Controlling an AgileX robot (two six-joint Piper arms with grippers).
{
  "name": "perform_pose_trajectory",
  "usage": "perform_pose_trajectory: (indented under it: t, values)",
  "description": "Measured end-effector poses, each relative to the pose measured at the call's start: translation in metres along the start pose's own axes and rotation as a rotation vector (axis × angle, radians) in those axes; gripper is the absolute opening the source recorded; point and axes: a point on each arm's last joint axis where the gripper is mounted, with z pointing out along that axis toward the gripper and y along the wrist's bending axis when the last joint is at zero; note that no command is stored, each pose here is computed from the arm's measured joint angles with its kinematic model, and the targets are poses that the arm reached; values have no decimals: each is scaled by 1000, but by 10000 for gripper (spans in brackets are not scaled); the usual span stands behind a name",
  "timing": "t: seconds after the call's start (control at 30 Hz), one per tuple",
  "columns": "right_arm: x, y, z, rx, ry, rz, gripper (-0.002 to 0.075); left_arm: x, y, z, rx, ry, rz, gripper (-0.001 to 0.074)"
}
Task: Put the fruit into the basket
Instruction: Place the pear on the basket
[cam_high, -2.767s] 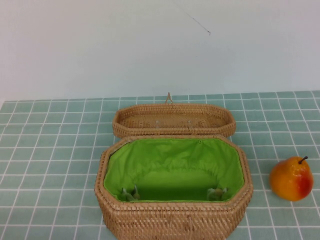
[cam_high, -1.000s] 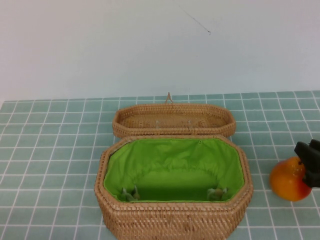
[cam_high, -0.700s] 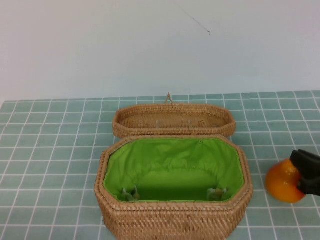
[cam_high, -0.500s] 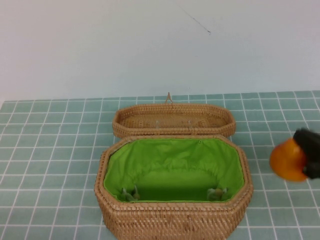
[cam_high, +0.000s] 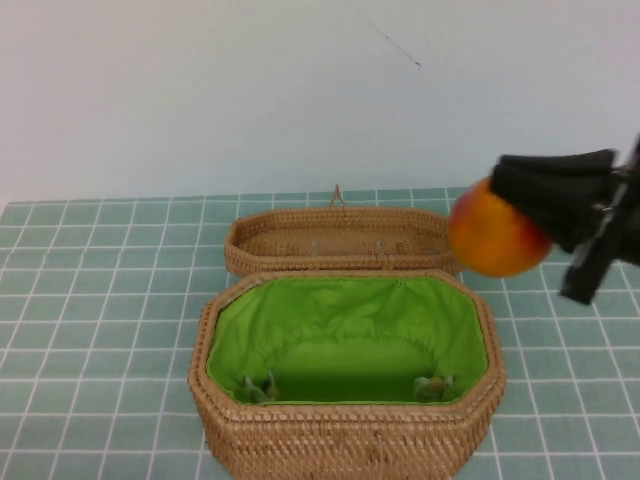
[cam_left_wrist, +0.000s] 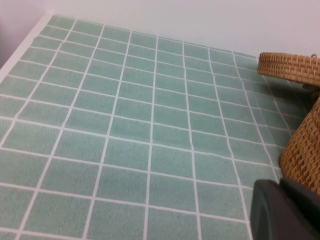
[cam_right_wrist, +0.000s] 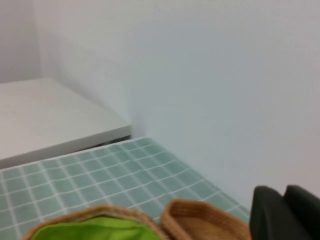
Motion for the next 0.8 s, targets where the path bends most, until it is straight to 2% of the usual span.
perform_pose_trajectory:
  t: [0.1,0.27,0.3,0.33,0.5,0.67,0.8]
  values:
    - [7,12,21,-66,31,-8,0,0,0,0,0,0,0,0]
    - [42,28,47,-185,129,16,-1,0,0,0,0,0,0,0]
    - [49,30,50,-199,145,29,26,0,0,0,0,0,0,0]
    - [55,30,54,-209,159,41,-1,0,0,0,0,0,0,0]
    - [81,28,61,-225,210,41,9,0,0,0,0,0,0,1]
    - [91,26,63,-215,234,65,85,0,0,0,0,0,0,0]
    - [91,26,63,-209,235,111,186,0,0,0,0,0,0,0]
